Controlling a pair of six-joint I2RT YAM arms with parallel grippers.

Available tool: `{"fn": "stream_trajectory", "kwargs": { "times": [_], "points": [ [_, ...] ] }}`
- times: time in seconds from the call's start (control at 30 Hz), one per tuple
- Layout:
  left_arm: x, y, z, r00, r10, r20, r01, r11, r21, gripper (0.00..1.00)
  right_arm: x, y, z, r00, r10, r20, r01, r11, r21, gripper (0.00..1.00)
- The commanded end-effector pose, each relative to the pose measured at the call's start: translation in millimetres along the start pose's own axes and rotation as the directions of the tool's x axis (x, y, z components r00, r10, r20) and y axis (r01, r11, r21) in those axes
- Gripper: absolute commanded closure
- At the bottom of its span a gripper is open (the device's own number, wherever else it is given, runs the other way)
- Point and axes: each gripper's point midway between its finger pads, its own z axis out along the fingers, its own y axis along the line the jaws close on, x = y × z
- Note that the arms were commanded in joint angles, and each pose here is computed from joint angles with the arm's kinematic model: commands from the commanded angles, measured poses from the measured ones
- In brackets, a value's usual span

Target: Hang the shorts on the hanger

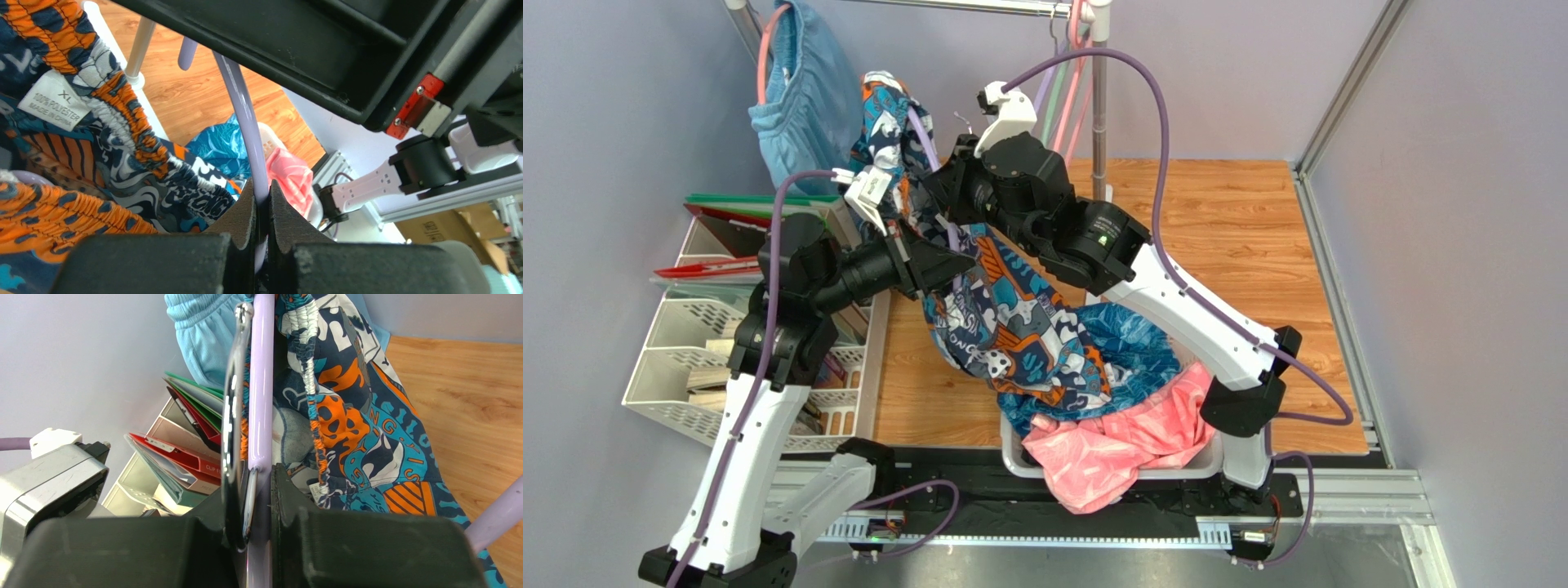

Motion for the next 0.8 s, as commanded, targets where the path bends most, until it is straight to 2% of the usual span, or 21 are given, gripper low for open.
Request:
{"fn": "stream_trajectory", "kwargs": {
  "times": [0.0,0.03,0.07,0.13,0.23,0.27,0.3,0.37,0.47,0.6,0.63,0.77],
  "points": [
    [-30.4,-19.1,1.7,0.998,-0.011,0.065,0.009,0.999,0.043,1.00,-51.3,26.7,-17.2,0.987,0.064,0.147,-0.050,0.994,-0.101,0.87],
    [-35.1,-23.3,1.4,0.997,-0.022,0.071,0.018,0.998,0.053,1.00,-53.3,25.8,-21.7,0.987,0.058,0.151,-0.043,0.994,-0.098,0.85],
    [-38.3,-25.8,3.0,0.997,-0.026,0.070,0.021,0.997,0.068,1.00,-54.6,23.7,-23.0,0.987,0.052,0.155,-0.038,0.995,-0.092,0.77],
    [-50.3,-33.8,1.4,0.995,-0.033,0.092,0.025,0.996,0.088,1.00,-58.3,20.1,-26.7,0.986,0.030,0.166,-0.017,0.996,-0.084,0.72],
    [-68.3,-35.7,5.0,0.991,-0.080,0.105,0.069,0.992,0.108,1.00,-73.5,18.0,-39.1,0.980,0.024,0.197,-0.007,0.996,-0.086,0.49],
    [-77.9,-39.0,6.3,0.990,-0.079,0.115,0.064,0.989,0.132,1.00,-74.1,16.4,-41.0,0.980,0.005,0.200,0.011,0.997,-0.081,0.35],
    [-83.3,-40.7,7.0,0.986,-0.119,0.115,0.102,0.984,0.149,1.00,-85.8,17.3,-51.2,0.975,0.005,0.224,0.015,0.996,-0.088,0.30],
    [-101.2,-37.3,8.8,0.984,-0.118,0.136,0.094,0.980,0.173,1.00,-93.8,14.6,-59.4,0.969,-0.031,0.244,0.053,0.995,-0.084,0.18],
    [-128.7,-26.7,8.5,0.974,-0.142,0.174,0.108,0.976,0.190,1.00,-111.0,10.4,-78.2,0.955,-0.071,0.287,0.096,0.993,-0.074,0.08],
    [-161.5,-11.5,12.8,0.958,-0.235,0.162,0.193,0.951,0.241,1.00,-129.0,-3.6,-105.1,0.940,-0.110,0.323,0.129,0.991,-0.040,0.05],
    [-173.5,-10.0,10.1,0.960,-0.207,0.190,0.156,0.955,0.254,1.00,-129.1,-4.9,-108.6,0.939,-0.122,0.323,0.142,0.989,-0.039,0.05],
    [-202.9,1.3,16.2,0.960,-0.211,0.183,0.156,0.948,0.277,1.00,-129.4,-11.2,-125.9,0.926,-0.193,0.324,0.215,0.976,-0.033,0.05]
  ]
}}
